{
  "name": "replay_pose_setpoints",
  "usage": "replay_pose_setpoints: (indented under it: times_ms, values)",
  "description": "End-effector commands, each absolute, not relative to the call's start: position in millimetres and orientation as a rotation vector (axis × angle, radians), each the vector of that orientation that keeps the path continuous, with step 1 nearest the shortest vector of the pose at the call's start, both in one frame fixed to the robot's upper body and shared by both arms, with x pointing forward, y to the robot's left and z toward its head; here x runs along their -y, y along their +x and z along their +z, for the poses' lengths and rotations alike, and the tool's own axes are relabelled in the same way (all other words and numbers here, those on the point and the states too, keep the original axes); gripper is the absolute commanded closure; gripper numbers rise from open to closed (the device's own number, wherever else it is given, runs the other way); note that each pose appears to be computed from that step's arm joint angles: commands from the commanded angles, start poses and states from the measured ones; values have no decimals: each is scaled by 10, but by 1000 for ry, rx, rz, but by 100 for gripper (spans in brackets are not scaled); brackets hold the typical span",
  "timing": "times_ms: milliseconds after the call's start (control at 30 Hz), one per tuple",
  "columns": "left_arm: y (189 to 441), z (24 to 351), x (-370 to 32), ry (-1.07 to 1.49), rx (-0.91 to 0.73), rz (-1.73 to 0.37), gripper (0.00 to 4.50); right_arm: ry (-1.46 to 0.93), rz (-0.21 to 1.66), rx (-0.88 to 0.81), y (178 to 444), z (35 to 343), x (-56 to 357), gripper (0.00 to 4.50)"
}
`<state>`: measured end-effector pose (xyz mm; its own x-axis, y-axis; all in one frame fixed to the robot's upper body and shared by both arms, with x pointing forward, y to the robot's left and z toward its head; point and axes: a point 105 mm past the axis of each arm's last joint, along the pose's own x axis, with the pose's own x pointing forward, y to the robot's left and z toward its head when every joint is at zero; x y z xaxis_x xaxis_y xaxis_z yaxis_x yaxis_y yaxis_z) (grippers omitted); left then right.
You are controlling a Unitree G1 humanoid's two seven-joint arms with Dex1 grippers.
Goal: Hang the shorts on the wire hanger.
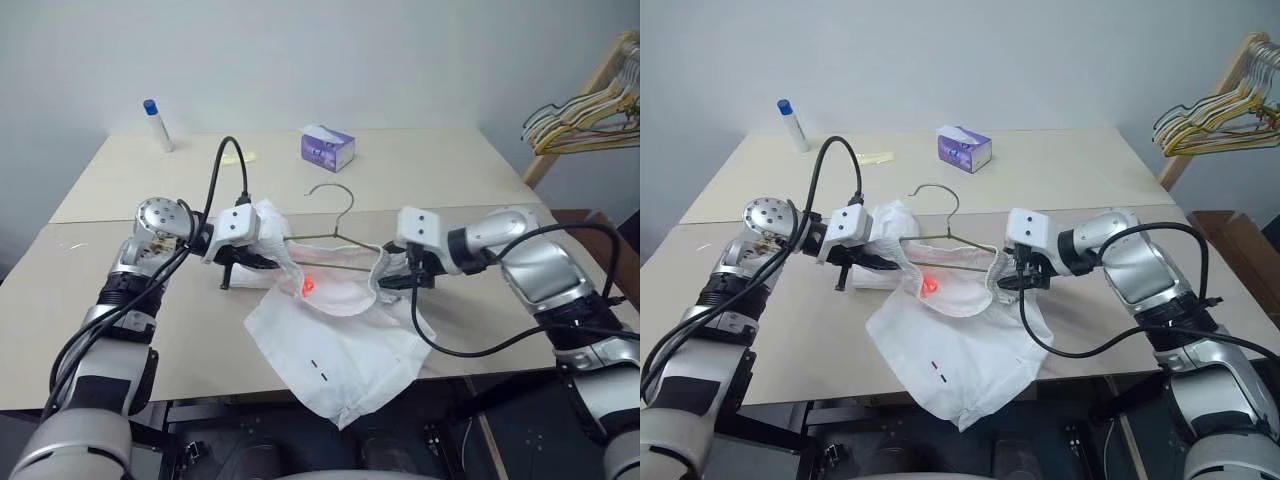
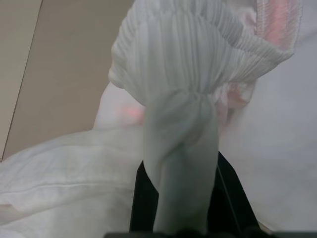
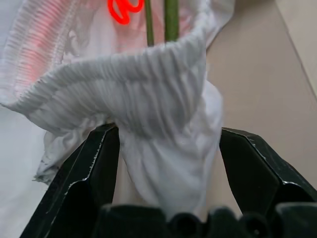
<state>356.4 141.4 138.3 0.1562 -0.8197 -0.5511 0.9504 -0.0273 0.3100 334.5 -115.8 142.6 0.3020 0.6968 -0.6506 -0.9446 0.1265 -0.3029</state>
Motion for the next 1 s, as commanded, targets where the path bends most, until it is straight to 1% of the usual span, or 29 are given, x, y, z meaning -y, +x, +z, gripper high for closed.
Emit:
replay_pose_setpoints:
  times_ms: [33,100,167,267,300,467,533,567,700,833,933,967,1000]
  values:
    - [3550,1555,-1351,706,-126,-1429,450,-818,1243,-369,3365,1476,1140,183]
    - [3540,1557,-1352,702,-124,-1429,450,-822,1239,-387,3366,1434,1171,247]
    - [3535,1559,-1353,700,-122,-1427,450,-819,1236,-400,3364,1408,1191,324]
    - [3532,1560,-1352,697,-121,-1428,450,-810,1242,-405,3343,1412,1192,425]
    - [3532,1563,-1348,695,-119,-1429,450,-809,1244,-407,3334,1407,1196,448]
    - [3542,1590,-1324,676,-105,-1430,450,-739,1233,-433,3286,1378,1241,448]
    - [3597,1649,-1336,575,-103,-1398,392,-686,1218,-431,3243,1389,1278,450]
    - [3638,1676,-1371,540,-101,-1367,372,-652,1202,-434,3219,1393,1304,450]
    - [3769,1773,-1590,497,-58,-1215,248,-526,1107,-467,3090,1328,1481,450]
    - [3938,1961,-1790,448,40,-1009,121,-364,987,-491,2917,1266,1662,450]
    - [4023,2173,-1801,392,157,-891,21,-271,858,-501,2843,1237,1816,450]
    - [4010,2248,-1774,361,188,-888,2,-228,805,-500,2818,1238,1886,450]
    - [3981,2307,-1736,335,211,-898,2,-191,761,-501,2792,1243,1944,450]
